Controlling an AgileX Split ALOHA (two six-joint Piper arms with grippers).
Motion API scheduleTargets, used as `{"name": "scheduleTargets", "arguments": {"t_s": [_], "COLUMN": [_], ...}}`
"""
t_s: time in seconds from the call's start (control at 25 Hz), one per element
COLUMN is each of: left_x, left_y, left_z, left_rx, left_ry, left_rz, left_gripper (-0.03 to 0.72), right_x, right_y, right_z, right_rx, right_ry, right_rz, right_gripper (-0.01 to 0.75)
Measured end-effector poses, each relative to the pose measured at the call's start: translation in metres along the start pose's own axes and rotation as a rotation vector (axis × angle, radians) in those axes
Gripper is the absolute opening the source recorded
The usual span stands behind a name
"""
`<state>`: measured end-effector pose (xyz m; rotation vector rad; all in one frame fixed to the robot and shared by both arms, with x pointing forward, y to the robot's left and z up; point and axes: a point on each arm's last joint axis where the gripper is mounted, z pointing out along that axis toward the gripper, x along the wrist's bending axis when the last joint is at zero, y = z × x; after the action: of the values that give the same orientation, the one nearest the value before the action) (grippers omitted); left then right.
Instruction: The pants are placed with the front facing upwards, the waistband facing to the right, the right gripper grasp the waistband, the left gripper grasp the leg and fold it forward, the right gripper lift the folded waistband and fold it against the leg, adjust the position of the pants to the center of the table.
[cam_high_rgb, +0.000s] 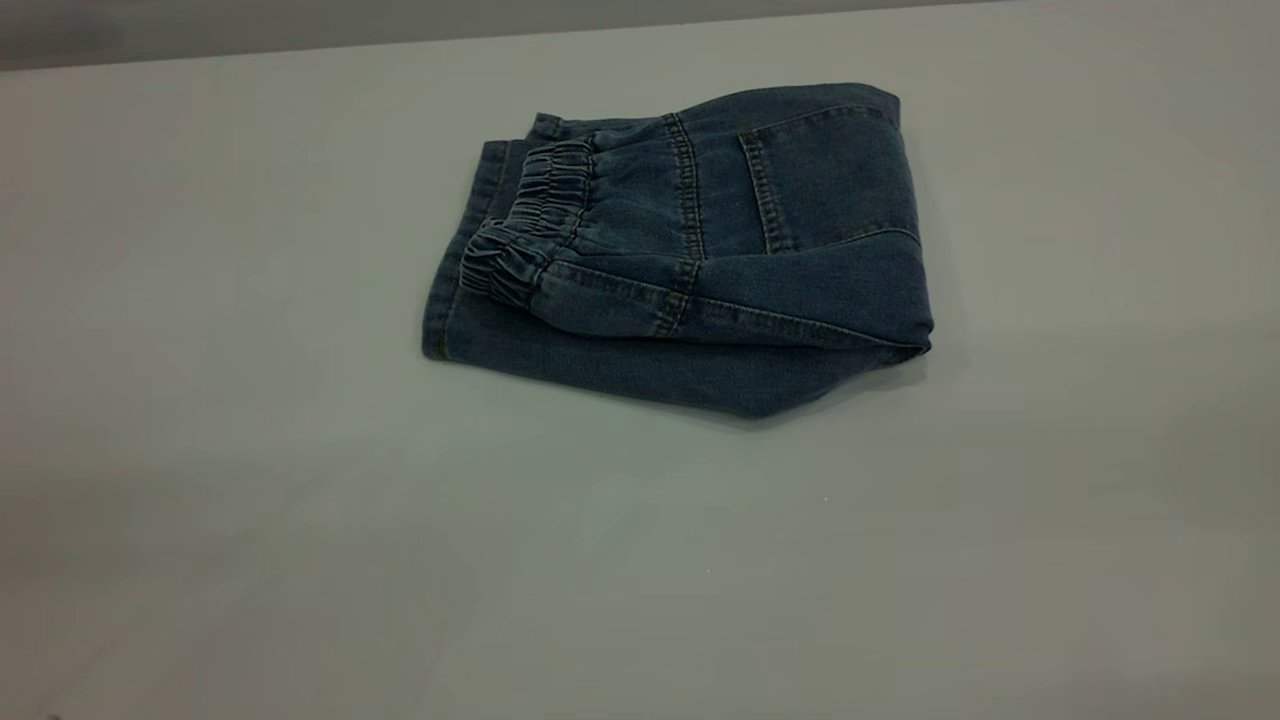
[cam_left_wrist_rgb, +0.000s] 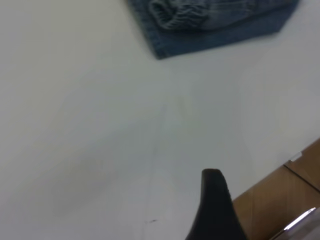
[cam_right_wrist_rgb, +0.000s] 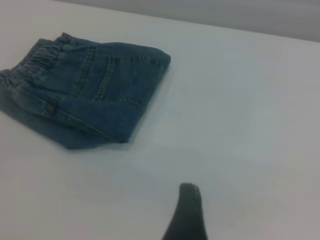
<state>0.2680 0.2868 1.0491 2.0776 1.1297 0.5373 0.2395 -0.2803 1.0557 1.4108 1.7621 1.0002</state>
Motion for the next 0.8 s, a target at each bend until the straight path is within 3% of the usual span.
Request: {"name": "scheduleTargets", "arguments": {"t_s": [0.48, 0.8], "left_x": [0.0, 0.005], "left_y": [-0.001, -0.01], "left_z": [0.0, -0.014], "left_rx": [0.0, -0.086], "left_ry": [0.009, 0.215], "left_rz": [-0.007, -0.18], "left_gripper": [0.44, 0.44], "right_x": [0.0, 0.0], "right_y": [0.0, 0.0], "right_z": [0.0, 0.0], "right_rx": [0.001, 0.0], "right_ry": [0.003, 0.022], "right_rz": [0.0, -0.01], "right_gripper": [0.524, 0.524]}}
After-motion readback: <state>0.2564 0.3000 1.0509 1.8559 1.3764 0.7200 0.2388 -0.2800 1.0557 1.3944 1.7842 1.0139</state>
